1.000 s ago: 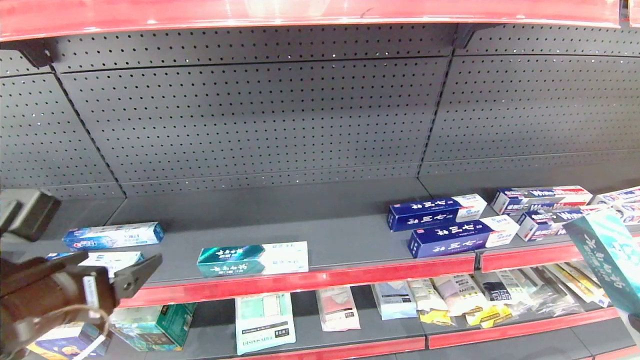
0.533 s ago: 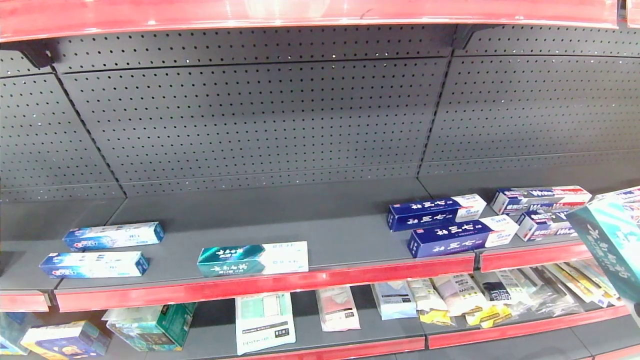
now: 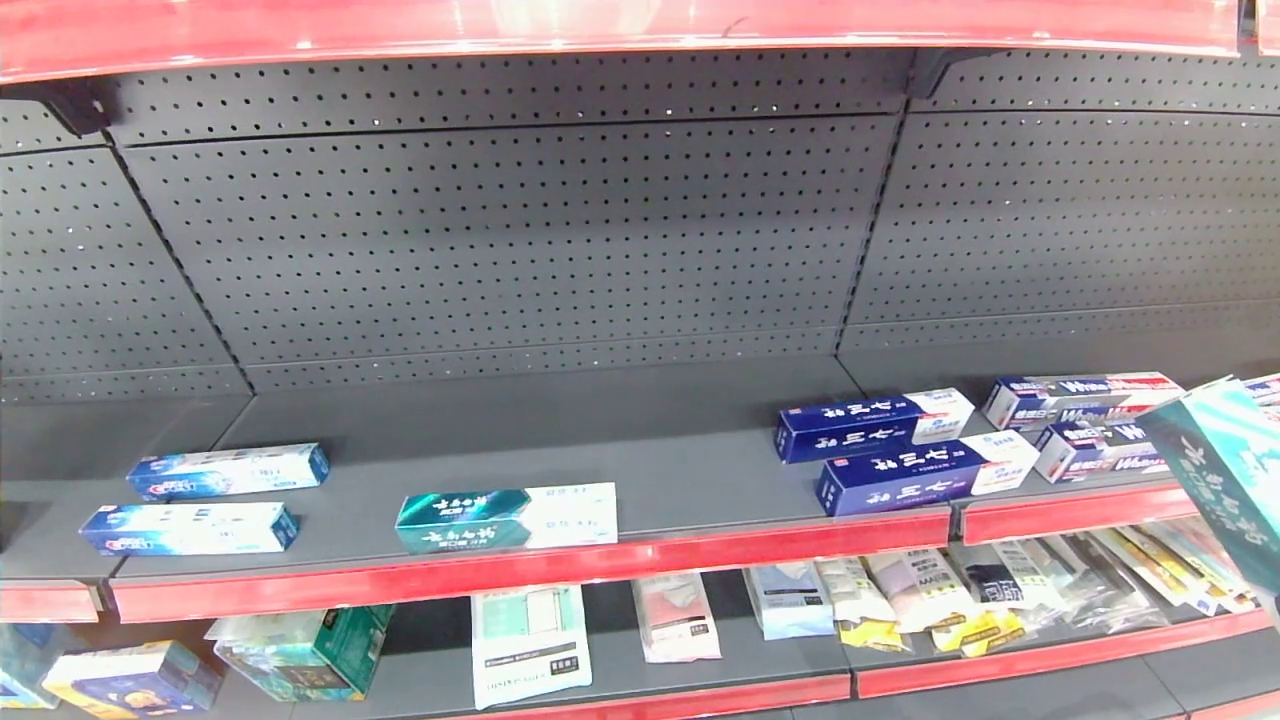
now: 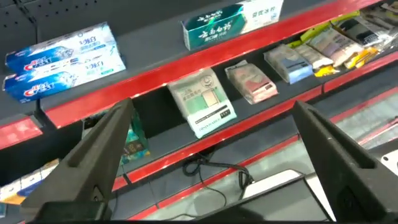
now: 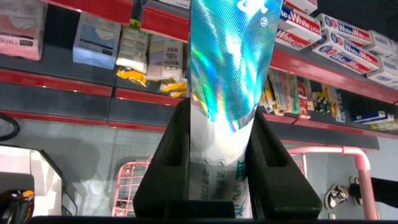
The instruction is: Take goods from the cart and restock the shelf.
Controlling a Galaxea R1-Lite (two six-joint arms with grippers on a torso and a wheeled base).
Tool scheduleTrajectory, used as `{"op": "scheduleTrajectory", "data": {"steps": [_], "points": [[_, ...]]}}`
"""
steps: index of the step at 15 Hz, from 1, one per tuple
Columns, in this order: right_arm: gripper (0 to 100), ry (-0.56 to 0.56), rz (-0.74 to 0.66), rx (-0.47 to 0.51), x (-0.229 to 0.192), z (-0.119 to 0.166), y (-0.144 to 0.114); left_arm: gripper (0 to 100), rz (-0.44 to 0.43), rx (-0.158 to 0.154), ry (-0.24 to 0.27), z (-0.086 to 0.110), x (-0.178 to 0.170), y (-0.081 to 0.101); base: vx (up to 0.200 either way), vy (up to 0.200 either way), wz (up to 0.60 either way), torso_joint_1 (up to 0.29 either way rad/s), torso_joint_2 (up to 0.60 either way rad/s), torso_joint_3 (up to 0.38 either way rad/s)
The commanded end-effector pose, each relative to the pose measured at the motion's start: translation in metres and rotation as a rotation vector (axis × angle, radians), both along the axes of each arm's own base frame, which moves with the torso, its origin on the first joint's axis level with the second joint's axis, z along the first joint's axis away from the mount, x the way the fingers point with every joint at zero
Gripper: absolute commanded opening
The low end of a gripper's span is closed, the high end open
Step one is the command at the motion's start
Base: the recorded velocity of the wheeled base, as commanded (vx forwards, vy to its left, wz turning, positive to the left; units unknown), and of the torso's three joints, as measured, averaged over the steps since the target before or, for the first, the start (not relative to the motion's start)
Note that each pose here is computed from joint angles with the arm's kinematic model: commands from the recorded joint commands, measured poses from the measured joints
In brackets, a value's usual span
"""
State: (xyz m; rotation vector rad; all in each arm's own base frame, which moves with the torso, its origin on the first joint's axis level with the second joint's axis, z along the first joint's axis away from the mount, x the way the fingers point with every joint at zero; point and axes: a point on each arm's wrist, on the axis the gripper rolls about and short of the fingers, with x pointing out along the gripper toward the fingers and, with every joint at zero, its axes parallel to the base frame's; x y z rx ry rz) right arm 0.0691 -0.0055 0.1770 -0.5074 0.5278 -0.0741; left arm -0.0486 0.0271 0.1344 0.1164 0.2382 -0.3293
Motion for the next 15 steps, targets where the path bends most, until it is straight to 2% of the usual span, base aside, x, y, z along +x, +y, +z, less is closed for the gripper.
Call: {"op": "scheduleTrajectory", "data": {"steps": [1, 4, 5, 13, 15], "points": [[0, 0.008, 0.0, 0.0, 0.001, -0.001, 0.0, 100, 0.002, -0.001, -0.003, -0.003, -0.001, 0.0, 0.0, 0.0, 0.6, 0.002, 0.01, 0.007], [0, 0.015, 0.0, 0.0, 0.002, -0.002, 0.0, 100, 0.001, 0.006, 0.006, -0.006, 0.0, 0.0, 0.0, 0.0, 0.6, 0.009, 0.0, -0.004], [0, 0.018, 0.0, 0.0, 0.002, -0.002, 0.0, 100, -0.002, 0.019, 0.001, -0.007, 0.0, 0.0, 0.0, 0.0, 0.6, 0.007, 0.01, -0.007], [0, 0.011, 0.009, -0.013, 0.009, 0.002, 0.0, 100, -0.006, 0.026, -0.001, -0.014, 0.0, 0.0, 0.0, 0.0, 0.6, 0.004, 0.0, 0.002], [0, -0.008, 0.038, -0.025, 0.011, 0.005, 0.002, 100, -0.005, 0.021, -0.007, -0.022, -0.001, 0.0, 0.0, 0.0, 0.0, 0.0, 0.0, 0.0]]}}
